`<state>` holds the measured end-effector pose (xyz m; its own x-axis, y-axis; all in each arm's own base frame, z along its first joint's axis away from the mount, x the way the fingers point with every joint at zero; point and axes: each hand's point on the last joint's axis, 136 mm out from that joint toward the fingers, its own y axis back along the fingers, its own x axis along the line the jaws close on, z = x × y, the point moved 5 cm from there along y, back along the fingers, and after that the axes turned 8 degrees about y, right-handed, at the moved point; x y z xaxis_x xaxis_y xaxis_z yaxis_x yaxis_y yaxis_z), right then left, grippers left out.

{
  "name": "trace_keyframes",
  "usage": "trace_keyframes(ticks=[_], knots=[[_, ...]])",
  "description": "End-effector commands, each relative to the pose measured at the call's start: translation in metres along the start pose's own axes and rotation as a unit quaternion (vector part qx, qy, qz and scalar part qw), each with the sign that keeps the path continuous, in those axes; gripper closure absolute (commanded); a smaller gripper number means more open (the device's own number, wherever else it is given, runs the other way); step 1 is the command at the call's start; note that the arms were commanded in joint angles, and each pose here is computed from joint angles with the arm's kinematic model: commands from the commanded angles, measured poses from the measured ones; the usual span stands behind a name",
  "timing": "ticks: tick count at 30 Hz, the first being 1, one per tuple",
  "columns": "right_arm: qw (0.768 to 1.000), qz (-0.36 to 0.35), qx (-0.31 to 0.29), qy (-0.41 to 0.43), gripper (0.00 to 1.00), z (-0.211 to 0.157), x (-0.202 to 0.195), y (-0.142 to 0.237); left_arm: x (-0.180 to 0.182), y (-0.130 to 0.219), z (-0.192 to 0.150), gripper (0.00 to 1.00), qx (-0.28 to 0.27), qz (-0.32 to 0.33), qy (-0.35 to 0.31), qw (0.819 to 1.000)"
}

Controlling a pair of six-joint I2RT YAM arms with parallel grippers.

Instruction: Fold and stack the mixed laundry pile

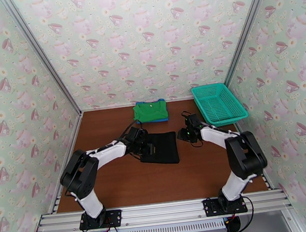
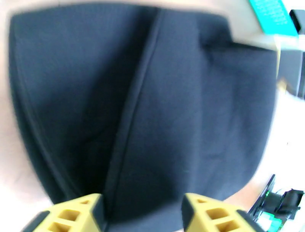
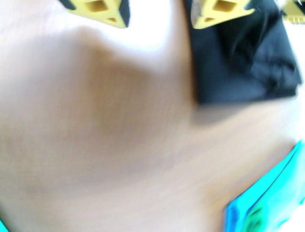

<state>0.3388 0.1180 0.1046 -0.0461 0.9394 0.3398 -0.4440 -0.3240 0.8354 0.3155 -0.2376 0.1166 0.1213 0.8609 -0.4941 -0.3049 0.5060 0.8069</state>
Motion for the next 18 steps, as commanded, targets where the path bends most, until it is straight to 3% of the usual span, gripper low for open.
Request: trace_keyframes(ticks=[1,4,6,18], knots=[[0.997,0.076,0.003,-0.007,0.34,-0.020,0.017,0.016,-0.010,0.032,0.022,0.24,-0.053,0.023,0.006,0.998],[0.994,0.110,0.000,-0.016,0.24,-0.032,0.023,0.022,-0.010,0.041,0.018,0.00,-0.039,0.044,0.016,0.998],[0.993,0.114,0.002,-0.013,0.00,-0.036,0.027,0.021,-0.005,0.040,0.012,0.00,-0.020,0.059,0.027,0.998],[0.996,0.071,0.055,0.015,0.00,-0.050,0.055,-0.027,0.010,-0.024,0.002,0.00,0.048,0.076,0.039,0.995]])
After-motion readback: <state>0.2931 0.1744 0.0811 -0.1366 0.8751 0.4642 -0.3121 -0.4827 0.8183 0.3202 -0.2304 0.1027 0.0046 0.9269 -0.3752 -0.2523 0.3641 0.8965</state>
